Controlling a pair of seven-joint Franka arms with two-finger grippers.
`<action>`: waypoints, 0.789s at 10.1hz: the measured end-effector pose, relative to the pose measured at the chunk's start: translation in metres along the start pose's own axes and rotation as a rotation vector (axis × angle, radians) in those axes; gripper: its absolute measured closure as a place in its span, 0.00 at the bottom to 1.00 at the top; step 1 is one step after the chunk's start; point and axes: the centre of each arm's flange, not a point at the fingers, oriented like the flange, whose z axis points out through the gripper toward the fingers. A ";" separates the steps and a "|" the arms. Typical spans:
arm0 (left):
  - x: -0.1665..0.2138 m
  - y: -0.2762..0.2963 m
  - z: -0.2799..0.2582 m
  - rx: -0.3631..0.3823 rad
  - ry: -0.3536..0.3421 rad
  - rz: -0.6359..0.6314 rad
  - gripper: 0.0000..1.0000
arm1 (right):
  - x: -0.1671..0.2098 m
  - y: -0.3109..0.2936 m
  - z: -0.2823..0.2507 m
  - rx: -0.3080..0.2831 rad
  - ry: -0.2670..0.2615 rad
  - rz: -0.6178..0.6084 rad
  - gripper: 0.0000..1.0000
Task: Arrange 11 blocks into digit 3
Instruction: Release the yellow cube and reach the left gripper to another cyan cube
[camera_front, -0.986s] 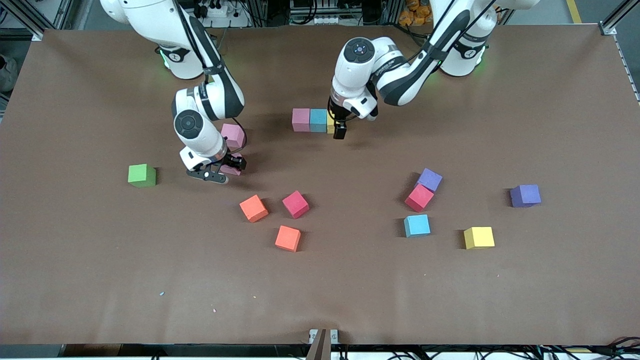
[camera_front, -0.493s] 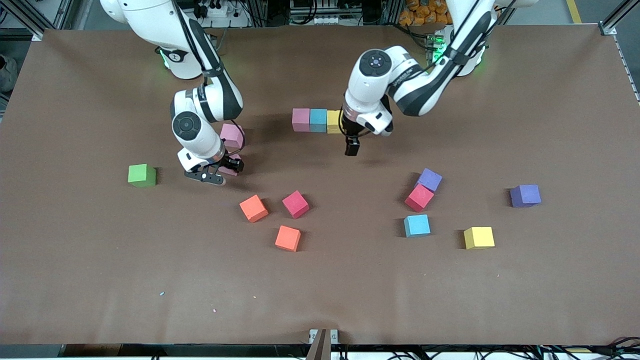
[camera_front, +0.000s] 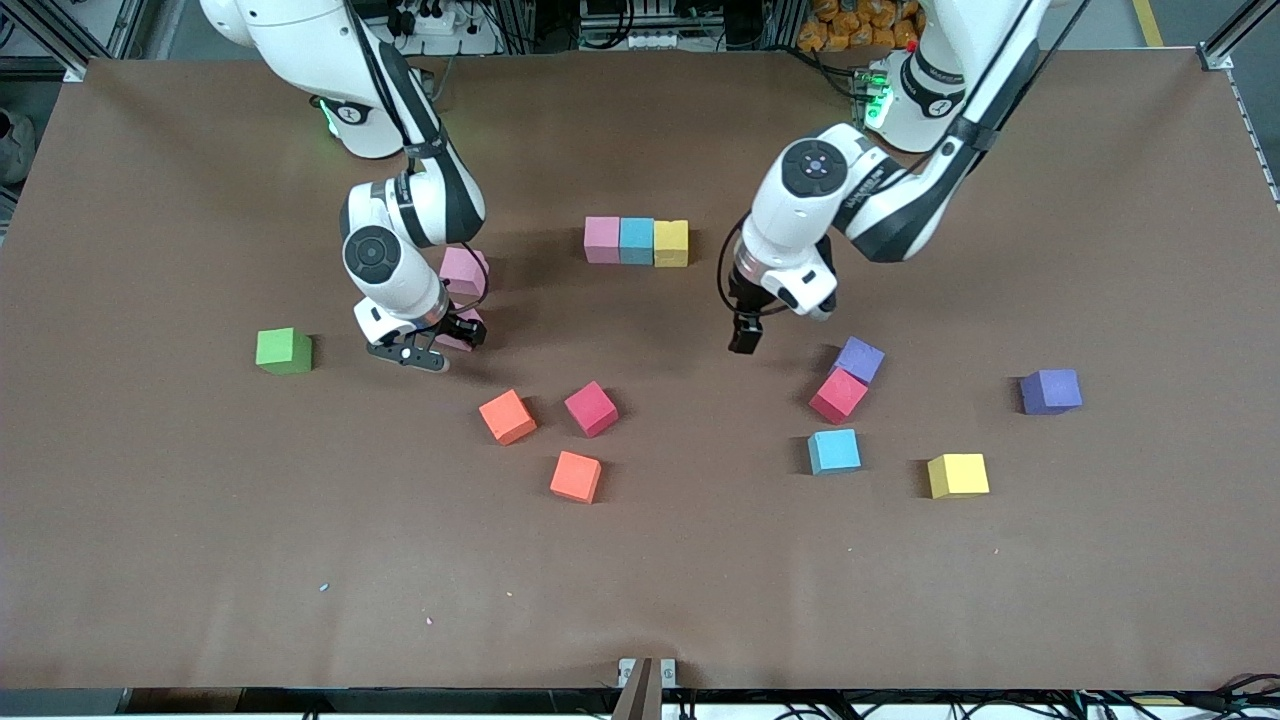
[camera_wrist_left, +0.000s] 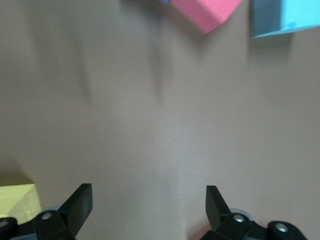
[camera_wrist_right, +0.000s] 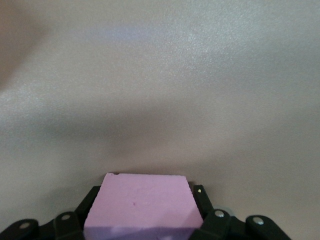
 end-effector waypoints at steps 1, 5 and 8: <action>0.010 0.012 -0.005 -0.009 0.000 0.026 0.00 | 0.000 0.000 0.000 0.004 -0.002 0.008 0.18; 0.061 0.063 -0.017 -0.010 0.009 0.133 0.00 | 0.001 0.002 0.001 0.041 -0.022 0.076 0.15; 0.066 0.100 -0.029 0.015 0.002 0.220 0.00 | 0.001 0.003 0.001 0.043 -0.023 0.046 0.22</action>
